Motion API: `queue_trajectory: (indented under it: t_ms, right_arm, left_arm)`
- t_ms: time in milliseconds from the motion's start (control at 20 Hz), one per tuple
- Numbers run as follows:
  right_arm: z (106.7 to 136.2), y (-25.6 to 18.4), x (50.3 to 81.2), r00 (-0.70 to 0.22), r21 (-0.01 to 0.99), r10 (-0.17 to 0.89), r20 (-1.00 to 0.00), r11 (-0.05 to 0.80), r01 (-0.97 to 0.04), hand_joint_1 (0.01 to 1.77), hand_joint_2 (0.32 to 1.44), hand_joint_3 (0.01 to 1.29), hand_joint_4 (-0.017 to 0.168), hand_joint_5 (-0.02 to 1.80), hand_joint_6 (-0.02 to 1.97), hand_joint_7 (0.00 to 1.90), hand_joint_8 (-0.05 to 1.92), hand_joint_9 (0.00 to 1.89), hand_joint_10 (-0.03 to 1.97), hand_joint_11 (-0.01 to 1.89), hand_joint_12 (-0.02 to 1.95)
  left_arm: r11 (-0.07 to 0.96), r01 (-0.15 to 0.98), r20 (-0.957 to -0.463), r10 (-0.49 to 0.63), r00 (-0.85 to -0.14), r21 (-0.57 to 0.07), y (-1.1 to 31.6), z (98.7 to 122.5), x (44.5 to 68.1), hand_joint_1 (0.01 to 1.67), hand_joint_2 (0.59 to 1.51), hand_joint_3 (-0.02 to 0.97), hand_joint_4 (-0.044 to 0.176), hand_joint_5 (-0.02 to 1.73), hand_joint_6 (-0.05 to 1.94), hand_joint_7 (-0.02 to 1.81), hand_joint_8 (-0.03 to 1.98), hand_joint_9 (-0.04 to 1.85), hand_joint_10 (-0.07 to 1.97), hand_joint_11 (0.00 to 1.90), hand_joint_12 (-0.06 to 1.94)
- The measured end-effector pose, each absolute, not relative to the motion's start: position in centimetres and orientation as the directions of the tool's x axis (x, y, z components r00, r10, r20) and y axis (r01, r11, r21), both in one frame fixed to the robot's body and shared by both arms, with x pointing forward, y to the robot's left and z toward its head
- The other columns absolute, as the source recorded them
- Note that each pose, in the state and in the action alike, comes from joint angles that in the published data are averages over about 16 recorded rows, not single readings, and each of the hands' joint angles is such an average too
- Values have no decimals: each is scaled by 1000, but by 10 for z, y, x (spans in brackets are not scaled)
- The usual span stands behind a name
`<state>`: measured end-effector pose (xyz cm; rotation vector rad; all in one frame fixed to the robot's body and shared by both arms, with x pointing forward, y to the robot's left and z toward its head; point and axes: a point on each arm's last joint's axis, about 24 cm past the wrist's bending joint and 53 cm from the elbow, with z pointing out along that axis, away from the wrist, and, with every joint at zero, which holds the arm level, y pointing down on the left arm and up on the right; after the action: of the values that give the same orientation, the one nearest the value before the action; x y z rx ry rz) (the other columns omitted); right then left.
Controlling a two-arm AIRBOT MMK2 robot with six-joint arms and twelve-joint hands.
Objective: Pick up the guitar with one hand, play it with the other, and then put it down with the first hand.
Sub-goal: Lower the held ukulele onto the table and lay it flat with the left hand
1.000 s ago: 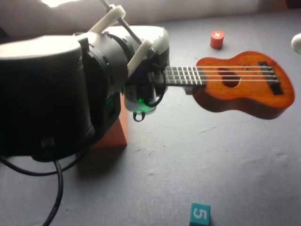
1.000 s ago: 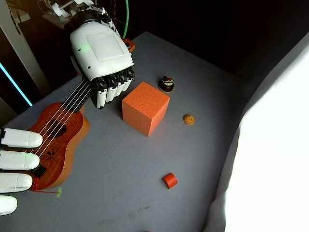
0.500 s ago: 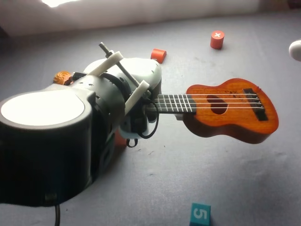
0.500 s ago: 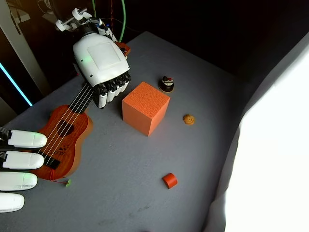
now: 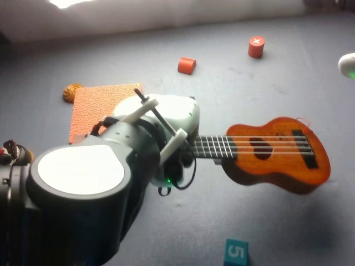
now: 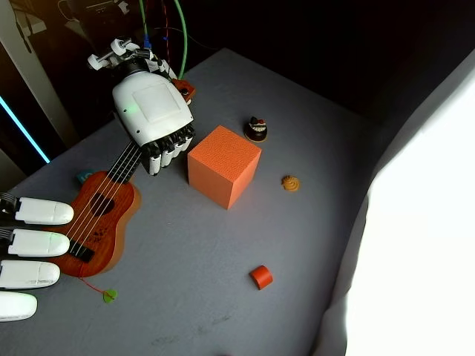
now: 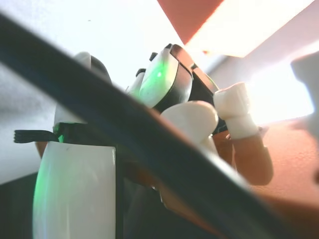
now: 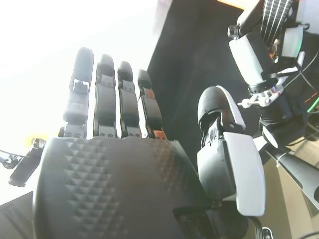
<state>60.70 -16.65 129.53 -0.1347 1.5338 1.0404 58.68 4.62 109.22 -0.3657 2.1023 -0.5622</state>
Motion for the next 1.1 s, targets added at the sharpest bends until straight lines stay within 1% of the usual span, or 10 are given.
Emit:
queue_trajectory:
  t_ms: [500, 650, 750, 850, 1100]
  right_arm:
    - [1294, -163, 604, -279, 515, 448, -849, 588, -624, 209, 1306, 17, -2, 235, 62, 273, -10, 278, 25, 19, 983]
    - [1293, -162, 603, -280, 513, 445, -850, 587, -626, 210, 1306, 17, -2, 240, 59, 273, -10, 278, 25, 20, 994]
    - [1293, -161, 603, -281, 512, 443, -851, 587, -627, 211, 1306, 16, -2, 241, 58, 273, -10, 279, 25, 19, 998]
    - [1292, -161, 602, -281, 511, 441, -852, 587, -628, 212, 1306, 17, -2, 240, 57, 270, -10, 276, 25, 19, 986]
    - [1292, -160, 602, -282, 509, 438, -854, 586, -630, 214, 1306, 16, -2, 236, 53, 265, -10, 266, 25, 19, 925]
  left_arm:
    - [860, -28, -696, -432, -574, -510, 32, 1065, 580, 1443, 1087, -15, -6, 1213, 1879, 1293, 1954, 1379, 1906, 1399, 1918]
    - [862, -26, -697, -427, -576, -507, 29, 1057, 580, 1413, 1090, -15, -6, 1202, 1886, 1294, 1948, 1375, 1906, 1394, 1918]
    - [863, -25, -698, -425, -577, -504, 28, 1051, 581, 1348, 1092, -16, -5, 1188, 1892, 1292, 1942, 1368, 1905, 1389, 1918]
    - [864, -24, -699, -422, -578, -502, 27, 1045, 582, 1245, 1095, -16, -5, 1181, 1895, 1288, 1935, 1357, 1906, 1379, 1918]
    - [869, -23, -701, -414, -581, -494, 27, 1030, 585, 888, 1087, -12, -5, 1174, 1900, 1285, 1917, 1334, 1905, 1351, 1918]
